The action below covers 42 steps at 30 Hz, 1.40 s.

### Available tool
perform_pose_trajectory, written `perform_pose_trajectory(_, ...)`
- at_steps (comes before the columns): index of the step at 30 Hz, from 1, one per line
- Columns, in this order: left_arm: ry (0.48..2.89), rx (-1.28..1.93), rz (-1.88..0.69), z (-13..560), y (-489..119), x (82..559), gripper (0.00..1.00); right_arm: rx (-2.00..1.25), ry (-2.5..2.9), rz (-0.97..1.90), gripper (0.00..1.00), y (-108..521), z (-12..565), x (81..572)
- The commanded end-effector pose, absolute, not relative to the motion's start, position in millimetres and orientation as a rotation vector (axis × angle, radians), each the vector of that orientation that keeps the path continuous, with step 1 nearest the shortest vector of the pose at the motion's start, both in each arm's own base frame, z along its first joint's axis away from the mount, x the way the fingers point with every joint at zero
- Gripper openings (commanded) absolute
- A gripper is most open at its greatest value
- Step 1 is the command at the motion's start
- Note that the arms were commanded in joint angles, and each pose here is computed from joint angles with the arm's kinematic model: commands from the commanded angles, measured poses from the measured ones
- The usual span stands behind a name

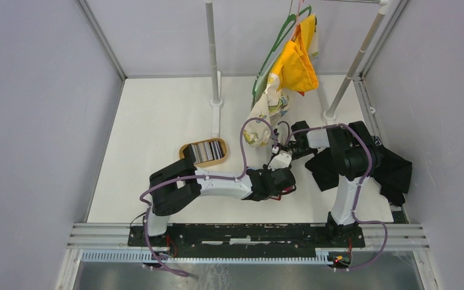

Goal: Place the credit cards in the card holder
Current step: Insert the credit card into the card holder.

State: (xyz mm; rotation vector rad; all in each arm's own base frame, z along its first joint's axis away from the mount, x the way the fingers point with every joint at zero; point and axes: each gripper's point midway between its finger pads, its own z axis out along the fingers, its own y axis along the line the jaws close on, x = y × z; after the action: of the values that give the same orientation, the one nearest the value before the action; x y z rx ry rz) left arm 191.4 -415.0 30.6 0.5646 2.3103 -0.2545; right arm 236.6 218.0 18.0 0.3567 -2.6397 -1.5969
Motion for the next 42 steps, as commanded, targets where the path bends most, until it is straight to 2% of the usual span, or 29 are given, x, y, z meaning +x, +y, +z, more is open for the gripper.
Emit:
perform_pose_trajectory(1,2.280,0.480,-0.217,39,-413,210,0.29,0.410,-2.688,-1.565,0.22,215,7,242)
perform_pose_trajectory(9,2.273,0.434,-0.166,40,-397,219,0.41,0.428,-2.684,-1.580,0.33,215,9,244)
perform_pose_trajectory(18,2.253,0.414,-0.161,49,-387,225,0.44,0.461,-2.693,-1.622,0.40,209,22,249)
perform_pose_trajectory(25,2.231,0.422,-0.214,60,-384,222,0.44,0.513,-2.708,-1.653,0.40,202,32,248)
perform_pose_trajectory(34,2.144,0.549,-0.544,103,-403,197,0.42,0.656,-2.794,-1.651,0.39,189,51,254)
perform_pose_trajectory(42,2.095,0.539,-0.588,109,-374,188,0.43,1.017,-2.974,-1.609,0.34,171,83,260)
